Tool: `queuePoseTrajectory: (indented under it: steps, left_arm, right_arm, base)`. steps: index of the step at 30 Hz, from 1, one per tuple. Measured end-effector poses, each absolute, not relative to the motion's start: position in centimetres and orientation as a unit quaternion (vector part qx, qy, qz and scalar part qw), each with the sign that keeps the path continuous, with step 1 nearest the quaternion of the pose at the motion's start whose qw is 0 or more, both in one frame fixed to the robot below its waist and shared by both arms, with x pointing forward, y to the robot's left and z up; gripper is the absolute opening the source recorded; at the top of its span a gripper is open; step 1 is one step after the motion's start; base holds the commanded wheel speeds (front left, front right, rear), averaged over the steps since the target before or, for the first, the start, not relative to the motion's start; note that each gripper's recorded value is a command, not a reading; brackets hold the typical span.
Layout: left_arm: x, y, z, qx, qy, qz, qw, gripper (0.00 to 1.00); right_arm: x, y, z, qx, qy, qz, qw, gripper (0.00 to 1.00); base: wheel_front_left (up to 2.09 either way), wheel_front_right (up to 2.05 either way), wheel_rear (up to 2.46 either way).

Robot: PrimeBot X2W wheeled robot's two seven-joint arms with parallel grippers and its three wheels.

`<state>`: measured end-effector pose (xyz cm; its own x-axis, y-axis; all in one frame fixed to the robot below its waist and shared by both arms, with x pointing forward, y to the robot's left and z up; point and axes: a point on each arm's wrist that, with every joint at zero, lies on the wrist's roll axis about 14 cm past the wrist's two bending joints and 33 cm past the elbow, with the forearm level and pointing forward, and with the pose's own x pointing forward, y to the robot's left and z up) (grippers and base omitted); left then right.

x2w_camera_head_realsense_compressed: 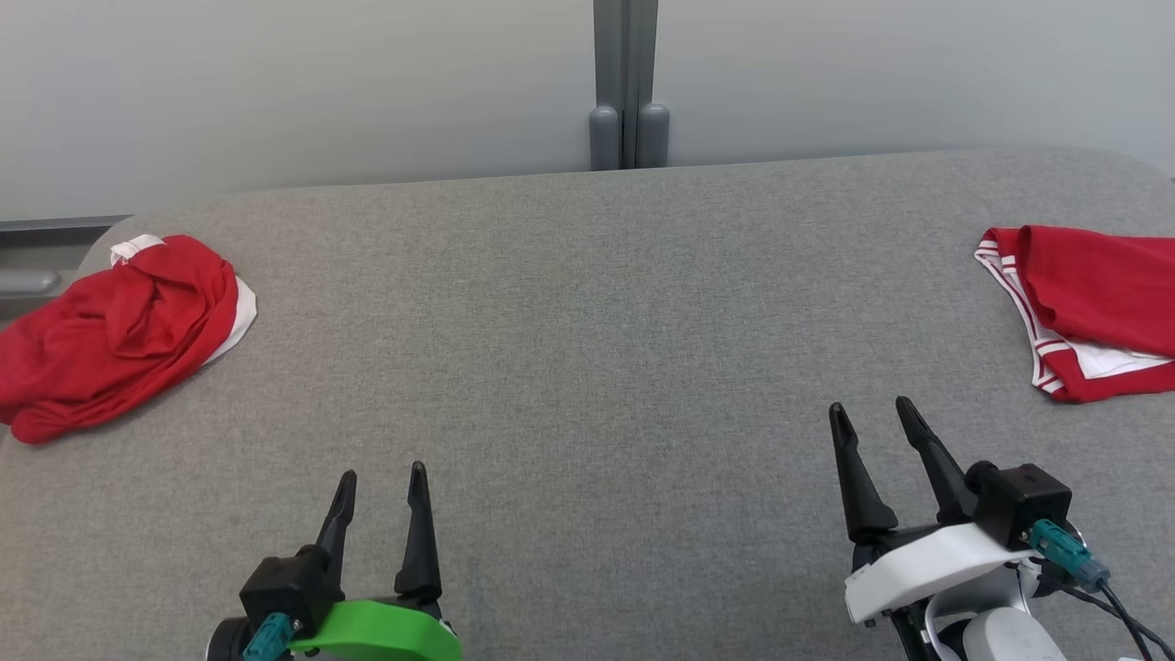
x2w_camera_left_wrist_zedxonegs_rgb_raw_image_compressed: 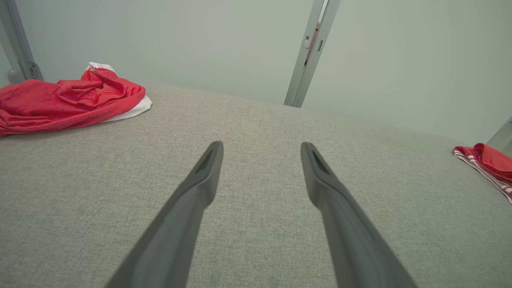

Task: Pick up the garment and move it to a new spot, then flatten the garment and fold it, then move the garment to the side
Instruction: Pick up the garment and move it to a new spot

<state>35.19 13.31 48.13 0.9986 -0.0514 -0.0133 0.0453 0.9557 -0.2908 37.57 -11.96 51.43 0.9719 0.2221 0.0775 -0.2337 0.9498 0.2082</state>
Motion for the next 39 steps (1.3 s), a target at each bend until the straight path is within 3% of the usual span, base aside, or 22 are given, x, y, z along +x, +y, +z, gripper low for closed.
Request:
queuePoseTrajectory:
  steps: [11, 20, 33, 39]
  left_arm:
    - [34.8, 14.8, 48.6, -0.143, -0.001, -0.003, 0.99, 1.0]
    - [32.7, 20.3, 49.4, -0.133, -0.025, 0.081, 0.987, 1.0]
    - [26.1, 27.8, 49.6, -0.119, -0.043, 0.221, 0.967, 1.0]
    - [24.7, 28.9, 49.7, -0.116, -0.045, 0.248, 0.961, 1.0]
  right_arm:
    - [37.9, -10.8, 51.5, 0.108, -0.027, 0.133, 0.985, 1.0]
    - [39.1, -5.2, 51.7, 0.114, -0.022, 0.212, 0.97, 1.0]
    - [38.9, 5.5, 51.7, 0.124, -0.005, 0.356, 0.926, 1.0]
    - [38.6, 7.7, 51.2, 0.125, 0.006, 0.385, 0.914, 1.0]
  base:
    - [0.0, 0.0, 0.0]
    - [0.0, 0.0, 0.0]
    - [0.0, 0.0, 0.0]
    - [0.0, 0.0, 0.0]
